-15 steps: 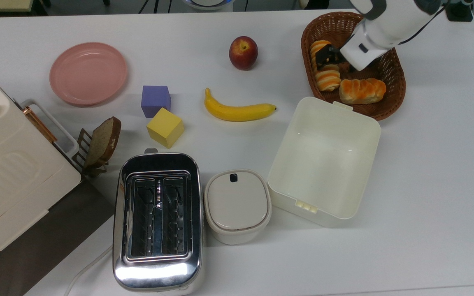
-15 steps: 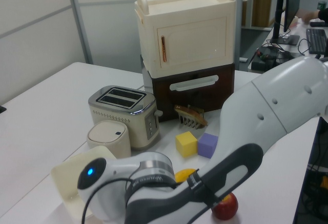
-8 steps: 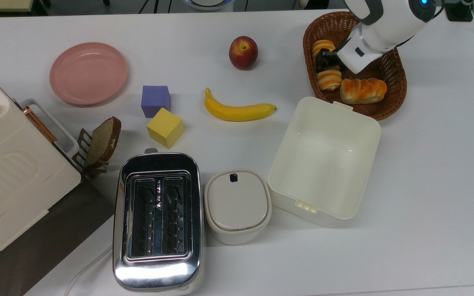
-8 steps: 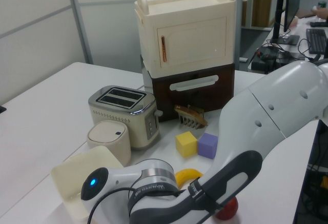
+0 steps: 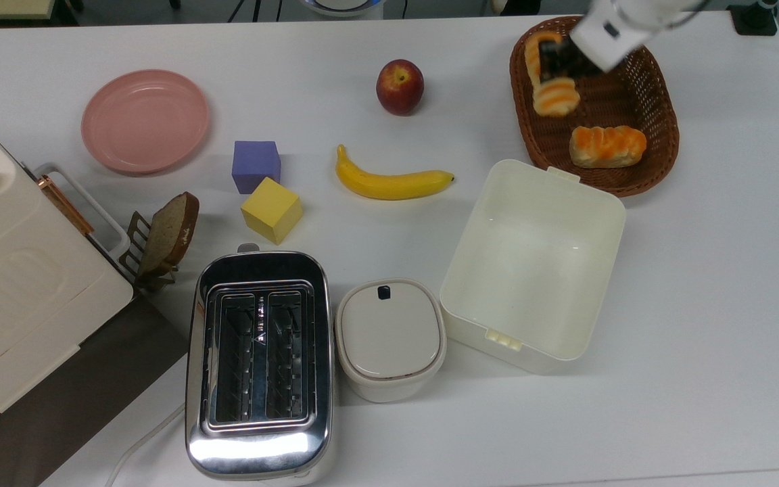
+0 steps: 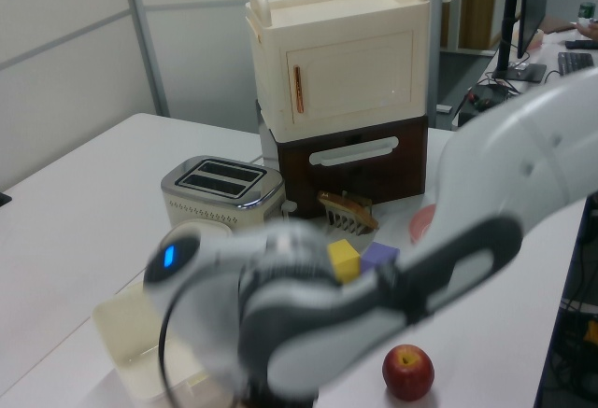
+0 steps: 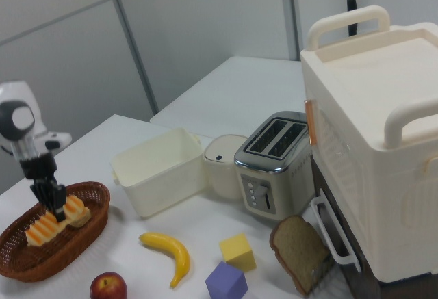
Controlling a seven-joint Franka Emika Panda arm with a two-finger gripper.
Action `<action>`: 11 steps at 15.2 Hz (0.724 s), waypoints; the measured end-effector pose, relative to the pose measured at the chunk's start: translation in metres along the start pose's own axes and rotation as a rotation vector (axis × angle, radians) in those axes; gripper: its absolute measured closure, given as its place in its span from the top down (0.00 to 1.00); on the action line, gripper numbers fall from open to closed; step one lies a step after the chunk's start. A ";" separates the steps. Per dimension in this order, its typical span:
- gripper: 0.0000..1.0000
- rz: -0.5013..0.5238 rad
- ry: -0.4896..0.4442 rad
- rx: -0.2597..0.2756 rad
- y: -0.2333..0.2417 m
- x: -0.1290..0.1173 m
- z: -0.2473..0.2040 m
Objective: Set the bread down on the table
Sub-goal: 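Lift the bread roll out of the basket and carry it toward the banana, then lower the bread roll onto the table beside the banana and release it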
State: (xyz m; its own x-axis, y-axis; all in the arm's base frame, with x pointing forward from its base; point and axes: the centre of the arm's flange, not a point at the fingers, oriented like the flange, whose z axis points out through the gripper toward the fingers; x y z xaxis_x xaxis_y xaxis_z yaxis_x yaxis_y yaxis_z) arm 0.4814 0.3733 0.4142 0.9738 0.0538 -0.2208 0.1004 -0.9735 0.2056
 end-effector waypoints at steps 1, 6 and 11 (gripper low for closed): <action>0.19 -0.008 -0.015 0.010 0.024 -0.002 -0.019; 0.14 -0.025 -0.082 0.047 0.155 0.028 -0.031; 0.34 0.027 -0.136 0.092 0.276 0.075 0.018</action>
State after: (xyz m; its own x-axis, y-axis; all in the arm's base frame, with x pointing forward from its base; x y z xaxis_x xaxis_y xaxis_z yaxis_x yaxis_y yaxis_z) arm 0.5788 0.1049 0.4376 0.9388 0.0032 -0.3445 0.0499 -0.9907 0.1268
